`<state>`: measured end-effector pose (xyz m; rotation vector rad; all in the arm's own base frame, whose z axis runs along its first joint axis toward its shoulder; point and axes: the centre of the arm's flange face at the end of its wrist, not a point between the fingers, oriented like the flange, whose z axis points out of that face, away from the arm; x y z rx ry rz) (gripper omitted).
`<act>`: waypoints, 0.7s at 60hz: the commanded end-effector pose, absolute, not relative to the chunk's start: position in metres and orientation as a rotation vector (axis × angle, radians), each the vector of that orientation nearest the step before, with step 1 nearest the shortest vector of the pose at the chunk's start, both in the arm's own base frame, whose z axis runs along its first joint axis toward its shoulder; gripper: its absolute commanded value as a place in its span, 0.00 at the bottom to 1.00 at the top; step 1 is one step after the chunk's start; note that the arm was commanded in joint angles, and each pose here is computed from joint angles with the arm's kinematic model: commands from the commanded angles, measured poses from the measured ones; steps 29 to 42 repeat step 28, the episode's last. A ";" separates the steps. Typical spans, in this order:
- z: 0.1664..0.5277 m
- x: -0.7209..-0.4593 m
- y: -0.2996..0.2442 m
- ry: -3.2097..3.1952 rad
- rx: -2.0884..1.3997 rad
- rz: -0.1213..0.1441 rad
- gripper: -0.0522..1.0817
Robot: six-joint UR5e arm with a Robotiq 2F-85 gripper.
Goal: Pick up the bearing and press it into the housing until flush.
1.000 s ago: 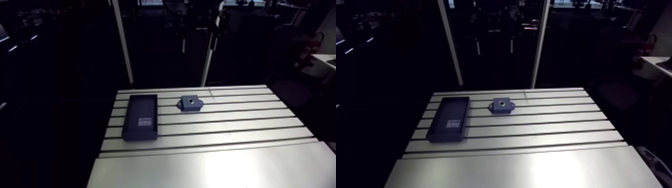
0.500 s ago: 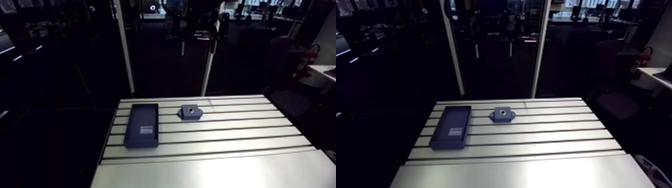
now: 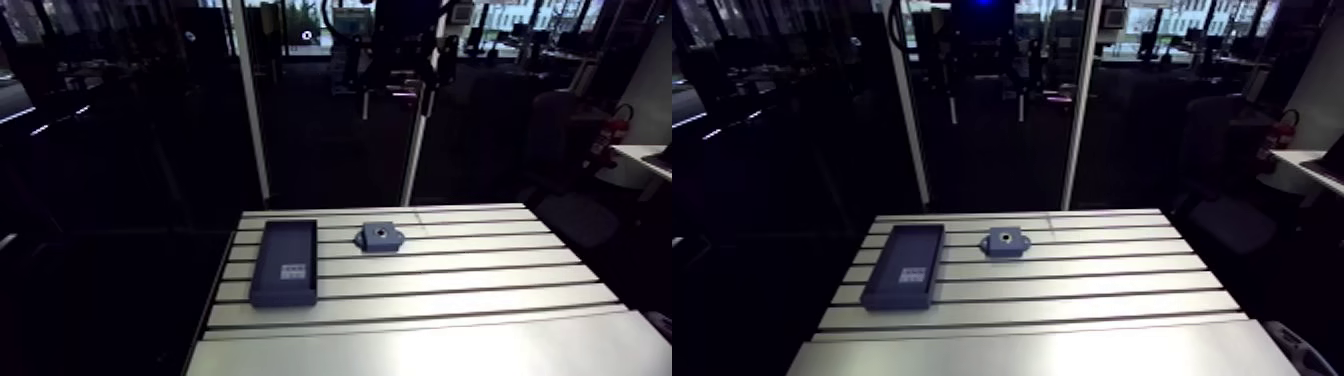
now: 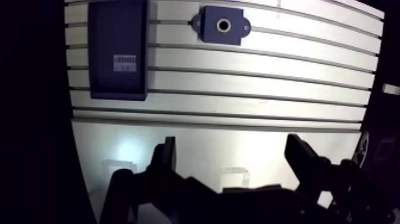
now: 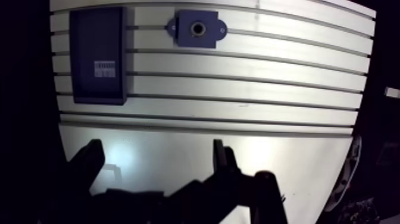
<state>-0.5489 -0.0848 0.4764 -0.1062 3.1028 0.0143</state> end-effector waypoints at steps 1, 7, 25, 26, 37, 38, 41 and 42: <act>0.480 -0.546 -0.085 3.108 -0.106 0.015 0.05; 0.480 -0.546 -0.085 3.110 -0.109 0.015 0.05; 0.478 -0.546 -0.086 3.106 -0.109 0.012 0.05; 0.478 -0.546 -0.087 3.106 -0.109 0.010 0.05; 0.477 -0.547 -0.087 3.104 -0.109 0.009 0.05; 0.477 -0.547 -0.087 3.104 -0.109 0.009 0.05; 0.477 -0.547 -0.087 3.104 -0.109 0.009 0.05; 0.477 -0.547 -0.087 3.104 -0.109 0.009 0.05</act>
